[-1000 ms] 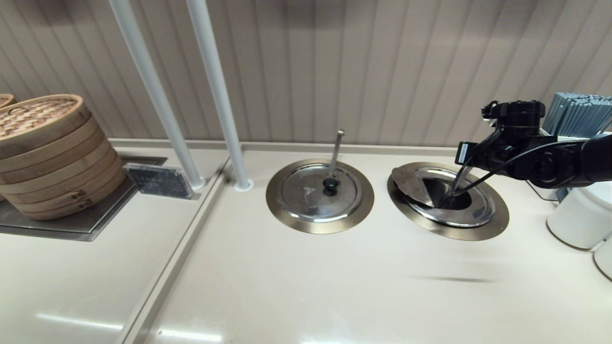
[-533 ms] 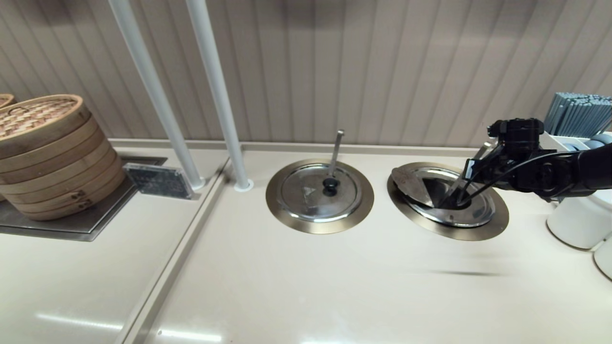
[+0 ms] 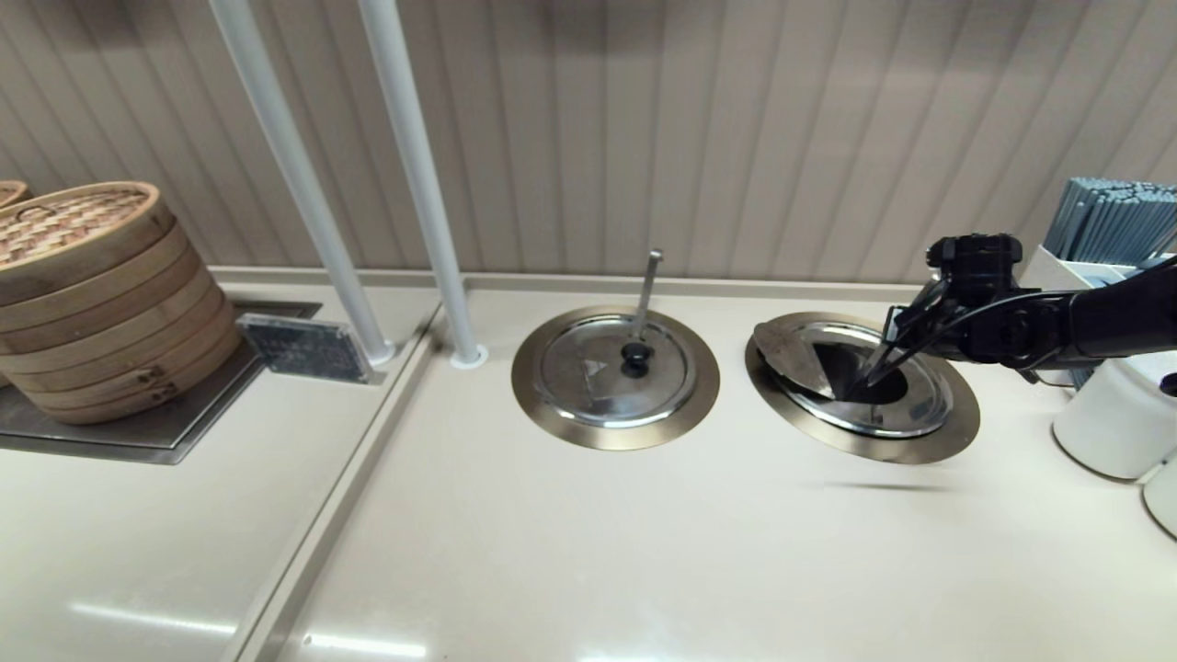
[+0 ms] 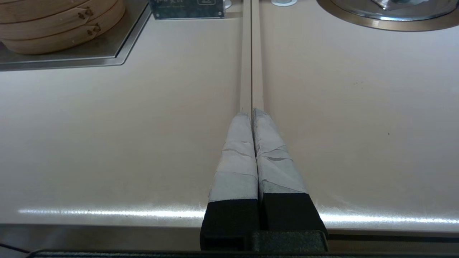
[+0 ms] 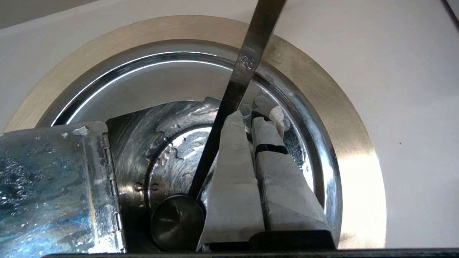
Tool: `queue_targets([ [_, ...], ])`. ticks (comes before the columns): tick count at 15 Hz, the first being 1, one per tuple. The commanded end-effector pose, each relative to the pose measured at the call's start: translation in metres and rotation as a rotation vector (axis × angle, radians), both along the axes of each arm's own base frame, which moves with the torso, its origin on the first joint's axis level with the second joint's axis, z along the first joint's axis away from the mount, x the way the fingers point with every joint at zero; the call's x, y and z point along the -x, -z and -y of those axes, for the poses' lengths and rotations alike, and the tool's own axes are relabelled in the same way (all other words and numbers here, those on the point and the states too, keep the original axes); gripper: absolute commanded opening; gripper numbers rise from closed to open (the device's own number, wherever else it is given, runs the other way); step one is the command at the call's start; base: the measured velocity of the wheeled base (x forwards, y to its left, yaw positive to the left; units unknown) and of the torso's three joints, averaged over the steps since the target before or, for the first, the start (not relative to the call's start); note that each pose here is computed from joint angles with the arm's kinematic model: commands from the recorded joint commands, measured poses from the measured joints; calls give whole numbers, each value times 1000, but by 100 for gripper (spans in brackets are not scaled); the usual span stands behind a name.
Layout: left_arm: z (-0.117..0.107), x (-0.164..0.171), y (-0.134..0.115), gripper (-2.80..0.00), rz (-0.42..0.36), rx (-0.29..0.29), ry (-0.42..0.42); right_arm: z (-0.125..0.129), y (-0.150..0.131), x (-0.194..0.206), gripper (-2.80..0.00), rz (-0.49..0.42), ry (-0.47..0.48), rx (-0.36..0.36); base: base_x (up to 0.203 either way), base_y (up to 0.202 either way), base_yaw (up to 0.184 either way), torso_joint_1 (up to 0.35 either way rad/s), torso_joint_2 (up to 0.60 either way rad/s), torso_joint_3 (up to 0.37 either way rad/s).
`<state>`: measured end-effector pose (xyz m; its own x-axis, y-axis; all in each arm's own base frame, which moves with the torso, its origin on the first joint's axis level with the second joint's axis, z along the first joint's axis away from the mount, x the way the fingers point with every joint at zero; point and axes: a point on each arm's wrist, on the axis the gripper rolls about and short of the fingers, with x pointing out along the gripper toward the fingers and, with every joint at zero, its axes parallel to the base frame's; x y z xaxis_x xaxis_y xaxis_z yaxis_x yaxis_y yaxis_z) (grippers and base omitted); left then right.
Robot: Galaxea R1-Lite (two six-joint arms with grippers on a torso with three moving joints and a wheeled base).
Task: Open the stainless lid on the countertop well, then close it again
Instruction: Stir with a spoon
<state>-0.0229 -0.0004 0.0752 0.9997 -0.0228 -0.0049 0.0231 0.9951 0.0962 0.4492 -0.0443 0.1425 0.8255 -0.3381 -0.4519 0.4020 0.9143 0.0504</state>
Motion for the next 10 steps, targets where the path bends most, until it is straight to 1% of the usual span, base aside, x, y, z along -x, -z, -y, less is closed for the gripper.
queue_targets([
  [1,0,0,0,-280,0,0,0,4,9,-6,-280,-3,15,-15,0,0,0,0,0,0],
  [4,0,0,0,-280,0,0,0,3,8,-5,-280,-2,18,-21,0,0,0,0,0,0],
  [5,0,0,0,-280,0,0,0,2,5,-4,0,4,15,-21,0,0,0,0,0,0],
  [7,0,0,0,-280,0,0,0,0,-4,2,0,21,13,-26,0,0,0,0,0,0],
  [9,0,0,0,-280,0,0,0,-1,-5,6,0,18,10,-29,0,0,0,0,0,0],
  [10,0,0,0,-280,0,0,0,-1,-8,8,0,29,-3,-45,0,0,0,0,0,0],
])
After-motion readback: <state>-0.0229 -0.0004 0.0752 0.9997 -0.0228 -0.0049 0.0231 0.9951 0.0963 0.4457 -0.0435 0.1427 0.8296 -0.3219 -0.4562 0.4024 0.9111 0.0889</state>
